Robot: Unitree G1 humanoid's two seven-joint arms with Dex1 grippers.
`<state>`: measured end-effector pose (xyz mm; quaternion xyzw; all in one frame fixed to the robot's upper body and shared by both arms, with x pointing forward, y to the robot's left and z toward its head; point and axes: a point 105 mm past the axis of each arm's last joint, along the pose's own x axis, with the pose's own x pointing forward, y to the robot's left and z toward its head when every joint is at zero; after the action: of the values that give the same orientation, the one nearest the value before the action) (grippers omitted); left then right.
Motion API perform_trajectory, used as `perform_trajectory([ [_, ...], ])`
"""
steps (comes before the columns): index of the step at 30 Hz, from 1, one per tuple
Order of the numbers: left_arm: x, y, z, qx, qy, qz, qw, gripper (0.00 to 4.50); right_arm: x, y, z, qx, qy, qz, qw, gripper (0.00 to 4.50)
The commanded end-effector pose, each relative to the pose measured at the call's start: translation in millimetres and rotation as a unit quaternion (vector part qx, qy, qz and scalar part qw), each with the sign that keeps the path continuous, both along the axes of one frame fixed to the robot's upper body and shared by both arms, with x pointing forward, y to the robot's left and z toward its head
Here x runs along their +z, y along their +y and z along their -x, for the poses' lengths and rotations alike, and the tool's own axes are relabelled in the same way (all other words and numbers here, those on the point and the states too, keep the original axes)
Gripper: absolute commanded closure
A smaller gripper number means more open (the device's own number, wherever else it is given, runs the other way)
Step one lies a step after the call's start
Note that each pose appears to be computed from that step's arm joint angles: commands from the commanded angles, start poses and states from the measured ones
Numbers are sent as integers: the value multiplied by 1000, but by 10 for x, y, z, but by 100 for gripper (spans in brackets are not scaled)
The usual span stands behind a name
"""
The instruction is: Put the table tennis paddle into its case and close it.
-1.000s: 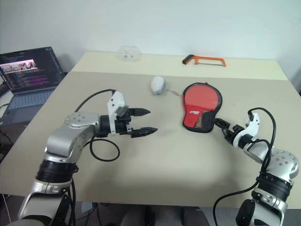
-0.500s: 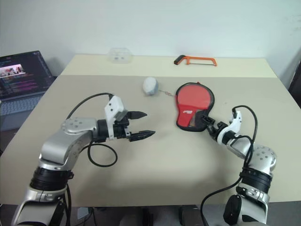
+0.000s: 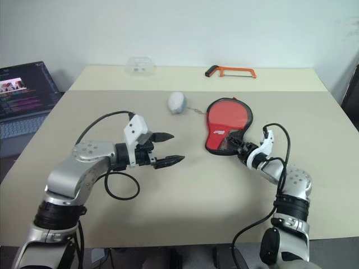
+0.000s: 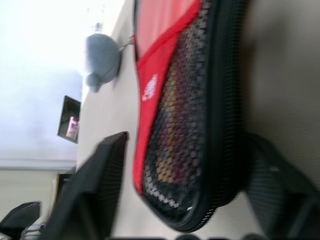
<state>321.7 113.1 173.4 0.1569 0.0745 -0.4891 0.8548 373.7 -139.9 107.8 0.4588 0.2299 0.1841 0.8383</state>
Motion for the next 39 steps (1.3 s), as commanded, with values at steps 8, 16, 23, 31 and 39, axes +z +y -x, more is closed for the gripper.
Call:
perform_trajectory([
  [8, 111, -15, 17, -5, -27, -3, 1000, 0, -81, 60, 50, 24, 10, 22, 999, 448],
  [16, 91, -48, 7, -15, -24, -6, 1000, 0, -159, 216, 484, 143, 22, 37, 989, 448],
  [23, 80, -72, 9, -30, -21, -14, 999, 0, -215, 298, 988, 262, 23, 47, 964, 448],
  [31, 65, -88, 45, -44, -18, -20, 999, 0, -297, 309, 1646, 385, 31, 69, 920, 448],
  [39, 47, -78, 76, -48, -14, -23, 999, 0, -393, 318, 2064, 438, 46, 68, 895, 448],
])
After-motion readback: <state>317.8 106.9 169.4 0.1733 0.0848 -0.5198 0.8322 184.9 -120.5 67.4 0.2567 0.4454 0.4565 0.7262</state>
